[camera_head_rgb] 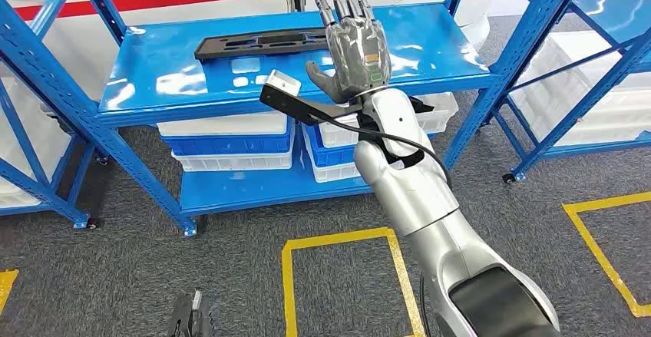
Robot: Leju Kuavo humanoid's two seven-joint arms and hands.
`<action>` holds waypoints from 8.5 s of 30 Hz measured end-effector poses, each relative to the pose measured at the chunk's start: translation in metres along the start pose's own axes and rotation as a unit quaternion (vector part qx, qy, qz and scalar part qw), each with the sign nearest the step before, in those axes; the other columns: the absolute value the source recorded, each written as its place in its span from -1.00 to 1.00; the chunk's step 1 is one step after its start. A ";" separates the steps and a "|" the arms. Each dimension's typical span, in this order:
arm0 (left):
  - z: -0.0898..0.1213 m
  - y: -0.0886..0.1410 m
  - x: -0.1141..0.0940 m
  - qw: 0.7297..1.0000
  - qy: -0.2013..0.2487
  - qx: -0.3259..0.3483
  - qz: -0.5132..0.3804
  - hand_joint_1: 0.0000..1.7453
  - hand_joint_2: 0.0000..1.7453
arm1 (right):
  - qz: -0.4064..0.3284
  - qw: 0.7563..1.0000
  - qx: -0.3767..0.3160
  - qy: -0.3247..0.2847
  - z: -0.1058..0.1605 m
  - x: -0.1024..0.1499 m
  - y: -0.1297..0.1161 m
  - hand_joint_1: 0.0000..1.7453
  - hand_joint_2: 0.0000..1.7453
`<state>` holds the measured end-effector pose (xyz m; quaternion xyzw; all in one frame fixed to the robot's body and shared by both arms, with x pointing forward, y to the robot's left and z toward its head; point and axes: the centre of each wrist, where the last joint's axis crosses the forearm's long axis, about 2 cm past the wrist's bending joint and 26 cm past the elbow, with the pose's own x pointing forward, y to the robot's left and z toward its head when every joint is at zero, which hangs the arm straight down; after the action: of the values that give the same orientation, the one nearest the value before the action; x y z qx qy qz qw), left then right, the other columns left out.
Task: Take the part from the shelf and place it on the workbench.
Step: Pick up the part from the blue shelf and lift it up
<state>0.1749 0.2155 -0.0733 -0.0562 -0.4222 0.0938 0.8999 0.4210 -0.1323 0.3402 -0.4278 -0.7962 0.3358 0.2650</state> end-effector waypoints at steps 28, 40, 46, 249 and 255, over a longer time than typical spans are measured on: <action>0.001 0.004 -0.002 0.999 -0.013 0.013 0.032 -1.00 -1.00 | -0.020 1.000 -0.004 -0.016 -0.009 0.014 0.001 -1.00 1.00; 0.002 0.005 -0.004 0.999 -0.013 0.017 0.044 -1.00 -1.00 | -0.019 1.000 -0.001 -0.020 -0.014 0.017 0.001 -1.00 1.00; 0.003 0.006 -0.005 0.999 -0.013 0.019 0.046 -1.00 -1.00 | -0.025 0.999 -0.003 -0.023 -0.017 0.024 0.000 -1.00 1.00; 0.058 0.049 -0.079 0.900 0.388 0.138 -0.143 -1.00 -1.00 | 0.055 0.961 0.254 0.096 0.101 -0.014 0.126 1.00 1.00; 0.058 0.050 -0.078 0.919 0.331 0.146 -0.156 -1.00 -1.00 | 0.043 0.965 0.244 0.082 0.105 -0.015 0.126 1.00 1.00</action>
<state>0.0752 0.2484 -0.1042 0.1143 -0.0848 -0.0115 0.9898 0.4173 -0.1263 0.1751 -0.4103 -0.6465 0.4950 0.4107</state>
